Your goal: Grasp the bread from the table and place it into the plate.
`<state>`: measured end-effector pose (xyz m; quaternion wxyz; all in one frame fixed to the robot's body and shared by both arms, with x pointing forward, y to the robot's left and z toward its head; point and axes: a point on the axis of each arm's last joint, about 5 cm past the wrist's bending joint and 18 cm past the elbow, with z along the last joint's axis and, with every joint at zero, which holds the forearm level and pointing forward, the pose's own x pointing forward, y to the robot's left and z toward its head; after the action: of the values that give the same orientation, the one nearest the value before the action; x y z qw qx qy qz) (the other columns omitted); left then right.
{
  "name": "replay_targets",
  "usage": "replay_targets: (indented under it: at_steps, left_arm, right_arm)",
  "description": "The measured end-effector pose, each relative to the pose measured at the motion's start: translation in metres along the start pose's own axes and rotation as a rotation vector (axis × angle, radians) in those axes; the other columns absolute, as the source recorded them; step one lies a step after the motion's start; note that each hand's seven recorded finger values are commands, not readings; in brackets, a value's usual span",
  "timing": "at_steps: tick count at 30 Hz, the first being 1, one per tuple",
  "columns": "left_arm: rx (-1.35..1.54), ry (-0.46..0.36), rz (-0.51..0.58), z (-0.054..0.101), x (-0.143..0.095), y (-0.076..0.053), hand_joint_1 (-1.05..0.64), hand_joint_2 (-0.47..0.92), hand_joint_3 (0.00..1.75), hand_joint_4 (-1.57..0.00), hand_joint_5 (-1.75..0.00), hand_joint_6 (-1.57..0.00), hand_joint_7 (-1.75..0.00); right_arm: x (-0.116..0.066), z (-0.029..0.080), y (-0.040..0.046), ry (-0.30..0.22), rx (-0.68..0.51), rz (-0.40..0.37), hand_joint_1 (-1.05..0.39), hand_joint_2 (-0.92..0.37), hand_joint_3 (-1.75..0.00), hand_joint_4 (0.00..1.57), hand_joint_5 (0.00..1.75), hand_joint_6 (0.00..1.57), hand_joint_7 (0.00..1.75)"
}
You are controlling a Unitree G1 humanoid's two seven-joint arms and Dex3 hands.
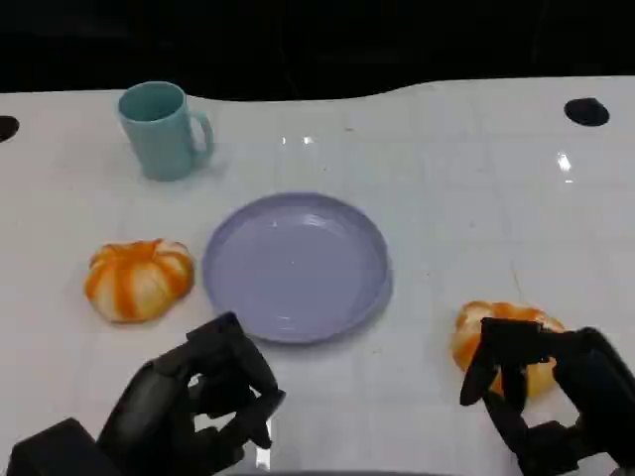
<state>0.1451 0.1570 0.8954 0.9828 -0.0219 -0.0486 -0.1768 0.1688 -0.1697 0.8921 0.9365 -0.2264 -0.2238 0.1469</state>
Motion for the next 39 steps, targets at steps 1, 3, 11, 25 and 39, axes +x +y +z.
replay_targets:
  at_steps: [1,3,11,25,39]
  left_arm:
    - [0.0,0.0,0.0,0.0,0.0,0.0,-0.56,0.92,0.42,-0.69,-1.75,-0.47,-1.74]
    - [0.0,0.0,0.0,0.0,0.0,0.0,-0.56,0.92,0.42,-0.69,-1.75,-0.48,-1.74]
    - [0.0,0.0,0.0,0.0,0.0,0.0,-0.55,0.92,0.42,-0.69,-1.75,-0.47,-1.74]
    - [0.0,0.0,0.0,0.0,0.0,0.0,-0.55,0.92,0.42,-0.68,-1.75,-0.47,-1.75]
    - [0.001,0.0,0.001,0.0001,-0.0003,0.001,-0.55,0.92,0.42,-0.68,-1.75,-0.47,-1.75]
  right_arm:
    - [0.0,0.0,0.0,0.0,0.0,0.0,-0.1,-0.14,-1.58,1.01,1.75,0.9,1.45]
    - [0.0,0.0,0.0001,0.0,0.0,0.0,-0.1,-0.14,-1.58,1.01,1.75,0.9,1.44]
    - [0.0001,0.0001,0.0003,0.0,0.001,0.001,-0.1,-0.13,-1.58,1.01,1.75,0.9,1.43]
    - [-0.0004,-0.0008,0.0007,-0.002,0.003,0.003,-0.08,-0.14,-1.58,1.0,1.75,0.91,1.41]
    - [0.0028,0.0047,-0.0013,0.004,0.03,-0.036,-0.09,-0.24,-1.38,0.68,1.58,0.71,1.07]
